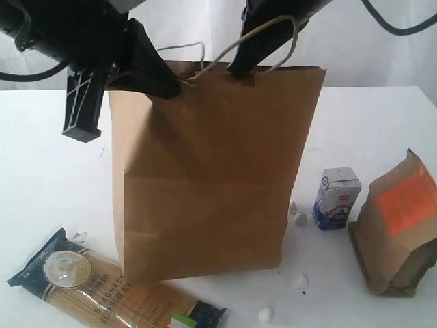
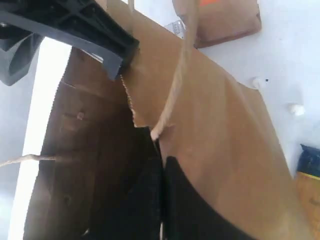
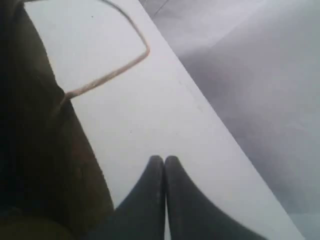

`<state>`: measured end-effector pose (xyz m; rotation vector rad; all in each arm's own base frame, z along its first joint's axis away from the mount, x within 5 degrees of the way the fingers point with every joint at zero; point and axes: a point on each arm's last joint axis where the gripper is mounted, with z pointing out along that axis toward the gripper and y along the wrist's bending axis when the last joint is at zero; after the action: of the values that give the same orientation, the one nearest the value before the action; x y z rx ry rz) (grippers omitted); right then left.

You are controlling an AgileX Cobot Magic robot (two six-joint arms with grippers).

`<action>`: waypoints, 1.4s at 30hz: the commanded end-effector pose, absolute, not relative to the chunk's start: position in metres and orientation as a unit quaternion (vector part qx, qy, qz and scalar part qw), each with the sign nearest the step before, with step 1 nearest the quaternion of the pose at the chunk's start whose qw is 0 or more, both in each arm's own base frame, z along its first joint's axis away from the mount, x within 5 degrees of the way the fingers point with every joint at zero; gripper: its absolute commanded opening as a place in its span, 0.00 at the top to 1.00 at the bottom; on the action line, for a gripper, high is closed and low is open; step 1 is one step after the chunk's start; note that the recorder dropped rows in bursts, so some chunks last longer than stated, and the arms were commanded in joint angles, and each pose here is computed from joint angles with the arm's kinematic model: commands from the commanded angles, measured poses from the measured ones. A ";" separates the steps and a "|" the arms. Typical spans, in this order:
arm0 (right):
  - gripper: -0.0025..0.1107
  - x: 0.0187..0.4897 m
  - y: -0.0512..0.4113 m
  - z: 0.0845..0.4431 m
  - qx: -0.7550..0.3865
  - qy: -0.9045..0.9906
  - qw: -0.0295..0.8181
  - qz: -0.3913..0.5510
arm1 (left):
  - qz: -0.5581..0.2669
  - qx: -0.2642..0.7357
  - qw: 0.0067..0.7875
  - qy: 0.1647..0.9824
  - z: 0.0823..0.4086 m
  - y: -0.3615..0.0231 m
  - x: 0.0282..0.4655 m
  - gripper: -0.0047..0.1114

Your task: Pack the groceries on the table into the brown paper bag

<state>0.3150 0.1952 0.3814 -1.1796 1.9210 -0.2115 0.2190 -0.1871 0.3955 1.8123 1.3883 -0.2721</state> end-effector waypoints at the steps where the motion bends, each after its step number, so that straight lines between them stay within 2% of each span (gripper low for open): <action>1: 0.95 0.305 0.197 0.379 -0.478 0.785 0.393 -0.032 | -0.153 0.709 0.399 0.561 0.399 -0.186 0.205 0.96; 3: 0.86 0.301 0.199 0.377 -0.484 0.788 0.380 -0.014 | -0.156 0.719 0.382 0.559 0.397 -0.184 0.202 0.96; 5: 0.69 0.299 0.199 0.378 -0.489 0.789 0.373 -0.007 | -0.157 0.722 0.376 0.558 0.397 -0.184 0.201 0.96; 7: 0.47 0.296 0.198 0.380 -0.488 0.789 0.373 -0.005 | -0.157 0.722 0.376 0.558 0.397 -0.184 0.201 0.96; 8: 0.42 0.295 0.197 0.382 -0.488 0.789 0.373 -0.005 | -0.158 0.723 0.375 0.558 0.396 -0.184 0.201 0.96; 17: 0.44 0.268 0.178 0.422 -0.451 0.783 0.429 0.011 | -0.183 0.728 0.344 0.564 0.382 -0.184 0.197 0.96; 23: 0.44 0.248 0.165 0.436 -0.444 0.791 0.421 0.014 | -0.202 0.726 0.323 0.572 0.367 -0.182 0.191 0.96; 30: 0.44 0.234 0.157 0.442 -0.429 0.805 0.409 0.033 | -0.215 0.737 0.299 0.567 0.367 -0.173 0.174 0.96; 35: 0.44 0.226 0.152 0.443 -0.432 0.812 0.390 0.031 | -0.208 0.739 0.321 0.555 0.380 -0.164 0.160 0.96; 38: 0.44 0.224 0.151 0.443 -0.430 0.817 0.382 0.036 | -0.202 0.738 0.338 0.548 0.389 -0.159 0.151 0.87; 42: 0.44 0.221 0.152 0.444 -0.427 0.820 0.379 0.051 | -0.206 0.725 0.345 0.559 0.395 -0.155 0.145 0.62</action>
<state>0.2253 0.1534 0.4420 -1.1041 2.0810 0.0986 0.1546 -0.1572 0.3895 1.9028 1.4369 -0.4793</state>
